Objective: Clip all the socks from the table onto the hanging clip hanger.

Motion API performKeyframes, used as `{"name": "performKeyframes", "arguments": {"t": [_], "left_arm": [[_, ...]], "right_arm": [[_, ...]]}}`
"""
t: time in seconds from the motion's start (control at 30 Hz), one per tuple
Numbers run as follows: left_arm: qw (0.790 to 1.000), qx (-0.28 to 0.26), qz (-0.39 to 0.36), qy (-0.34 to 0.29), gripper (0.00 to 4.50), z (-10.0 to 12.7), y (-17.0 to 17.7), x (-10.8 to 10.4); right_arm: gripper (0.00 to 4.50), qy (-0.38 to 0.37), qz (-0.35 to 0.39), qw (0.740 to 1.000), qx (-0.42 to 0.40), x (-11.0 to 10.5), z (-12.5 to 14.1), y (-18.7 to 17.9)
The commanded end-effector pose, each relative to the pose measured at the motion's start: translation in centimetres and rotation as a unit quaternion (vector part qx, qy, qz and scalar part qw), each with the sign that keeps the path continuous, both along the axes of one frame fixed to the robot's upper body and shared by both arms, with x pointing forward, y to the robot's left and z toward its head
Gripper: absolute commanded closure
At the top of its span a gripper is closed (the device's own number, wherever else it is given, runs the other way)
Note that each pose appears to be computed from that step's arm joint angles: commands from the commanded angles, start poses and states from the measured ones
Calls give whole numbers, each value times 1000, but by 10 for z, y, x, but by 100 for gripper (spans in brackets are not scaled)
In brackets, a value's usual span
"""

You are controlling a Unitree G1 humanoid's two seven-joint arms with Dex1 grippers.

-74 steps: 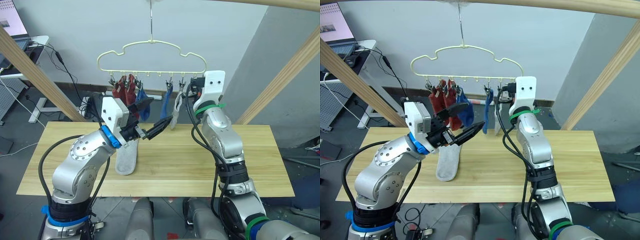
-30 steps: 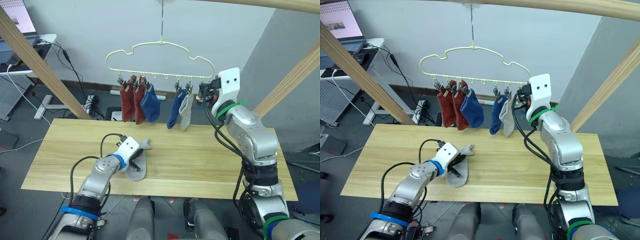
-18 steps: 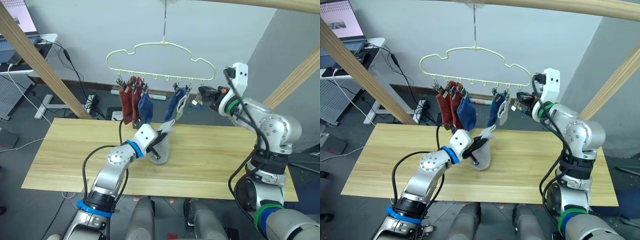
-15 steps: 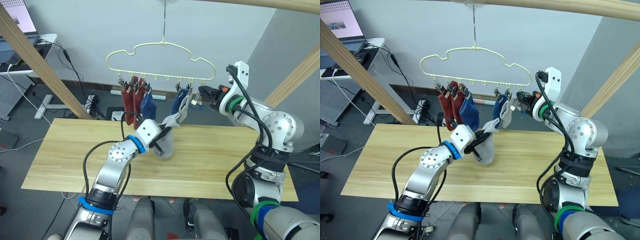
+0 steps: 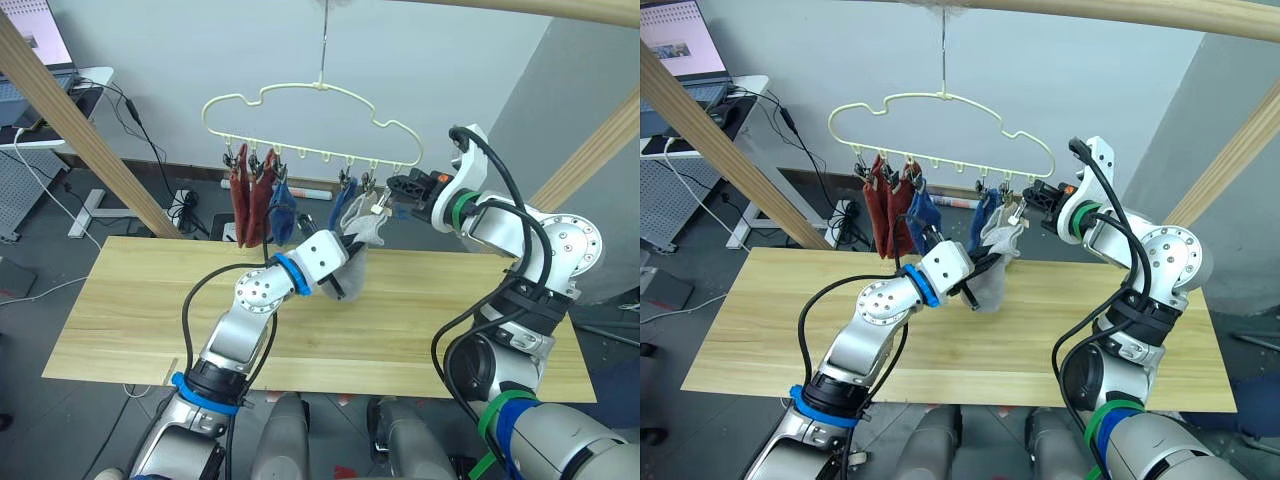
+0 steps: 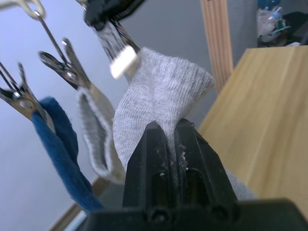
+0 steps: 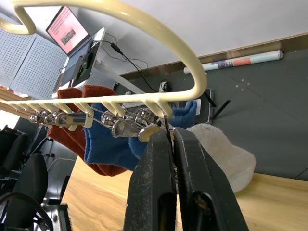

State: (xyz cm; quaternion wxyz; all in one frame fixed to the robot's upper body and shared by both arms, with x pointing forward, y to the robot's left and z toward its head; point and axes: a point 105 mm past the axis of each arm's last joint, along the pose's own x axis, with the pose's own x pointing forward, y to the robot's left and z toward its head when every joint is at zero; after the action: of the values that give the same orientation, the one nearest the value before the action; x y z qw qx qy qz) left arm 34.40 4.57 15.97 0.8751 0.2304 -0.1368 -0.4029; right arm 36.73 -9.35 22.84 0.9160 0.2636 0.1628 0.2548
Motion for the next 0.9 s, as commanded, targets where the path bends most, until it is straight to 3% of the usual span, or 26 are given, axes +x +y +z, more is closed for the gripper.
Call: {"name": "performKeyframes", "arguments": {"t": [0.03,0.2,0.3,0.5,0.63,0.7,0.9], "left_arm": [[999,-15,3,-38,449,17,-1,1],[999,-11,-7,-30,449,12,-6,0],[1000,-12,-12,-27,450,11,-8,-2],[999,-13,-16,-27,450,13,-10,-2],[999,-24,-36,-9,450,13,-16,-6],[998,-36,-50,14,450,12,-21,-8],[979,-127,-69,145,291,5,-34,-6]], "right_arm": [[450,24,-19,1000,-7,-2,-11,-9],[450,26,-16,1000,2,-3,-10,-8],[380,29,-13,999,16,-3,-10,-6],[159,28,-7,999,27,-5,-9,-6],[26,-28,47,998,33,-16,6,-13],[4,-59,74,995,43,-25,14,-22],[0,-93,81,992,-20,-44,1,-43]]}}
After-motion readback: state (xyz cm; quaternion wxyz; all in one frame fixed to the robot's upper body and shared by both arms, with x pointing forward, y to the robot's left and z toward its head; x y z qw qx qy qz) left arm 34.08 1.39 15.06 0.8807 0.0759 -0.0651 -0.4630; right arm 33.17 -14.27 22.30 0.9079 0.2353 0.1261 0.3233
